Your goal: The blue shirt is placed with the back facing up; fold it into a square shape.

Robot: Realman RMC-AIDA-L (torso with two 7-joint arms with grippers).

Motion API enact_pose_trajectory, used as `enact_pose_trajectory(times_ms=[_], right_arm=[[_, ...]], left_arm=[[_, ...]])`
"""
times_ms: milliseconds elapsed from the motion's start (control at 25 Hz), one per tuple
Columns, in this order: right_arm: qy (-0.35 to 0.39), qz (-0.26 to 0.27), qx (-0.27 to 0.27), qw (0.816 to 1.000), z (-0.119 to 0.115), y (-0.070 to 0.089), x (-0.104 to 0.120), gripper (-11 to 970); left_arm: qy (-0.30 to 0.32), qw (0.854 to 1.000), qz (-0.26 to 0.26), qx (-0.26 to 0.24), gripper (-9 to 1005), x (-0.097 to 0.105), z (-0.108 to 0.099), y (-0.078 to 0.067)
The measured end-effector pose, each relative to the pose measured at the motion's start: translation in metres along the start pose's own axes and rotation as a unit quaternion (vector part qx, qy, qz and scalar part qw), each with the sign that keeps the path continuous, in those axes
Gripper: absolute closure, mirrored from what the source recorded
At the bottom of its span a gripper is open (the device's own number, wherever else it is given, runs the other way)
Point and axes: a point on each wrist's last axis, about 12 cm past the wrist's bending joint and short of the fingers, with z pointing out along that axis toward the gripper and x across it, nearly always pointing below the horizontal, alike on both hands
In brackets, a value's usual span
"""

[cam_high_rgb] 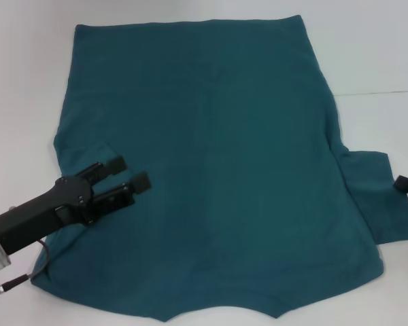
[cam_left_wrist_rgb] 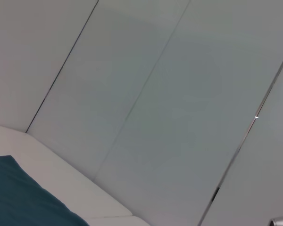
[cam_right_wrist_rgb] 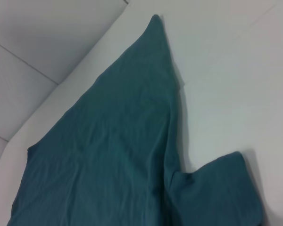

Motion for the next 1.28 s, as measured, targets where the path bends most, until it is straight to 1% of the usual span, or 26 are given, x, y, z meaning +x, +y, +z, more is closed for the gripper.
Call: enact_pose_trajectory(times_ms=[160,240,680,880,1280], right_arm=[[-0.006,0.004,0.001,1.000,-0.0036,-0.0027,-0.0021,828],[-0.008,0.004,0.002,1.000,-0.0042,-0.0034,-0.0023,957],[-0.003,-0.012,0.006,1.000,-0.0034,-0.0035,-0.0036,897],[-0.003,-0.012,0.007,1.000,-0.0040,-0.0043,-0.0028,672],[-0.004,-0.016,0.017,1.000,-0.0035,-0.0060,-0.0048,256]], left_arm=[[-0.001,1.000,0.000,-0.001,44,-0.0005,-0.0001,0.0003],[-0.002,1.000,0.000,-0.001,44,-0.0009,-0.0001,0.0005],[-0.003,1.000,-0.002,-0.003,45,-0.0003,-0.0008,0.0005],[-0.003,1.000,-0.006,-0.002,44,-0.0003,-0.0008,0.0004],[-0.003,1.000,-0.006,-0.002,44,-0.0007,-0.0004,0.0004]])
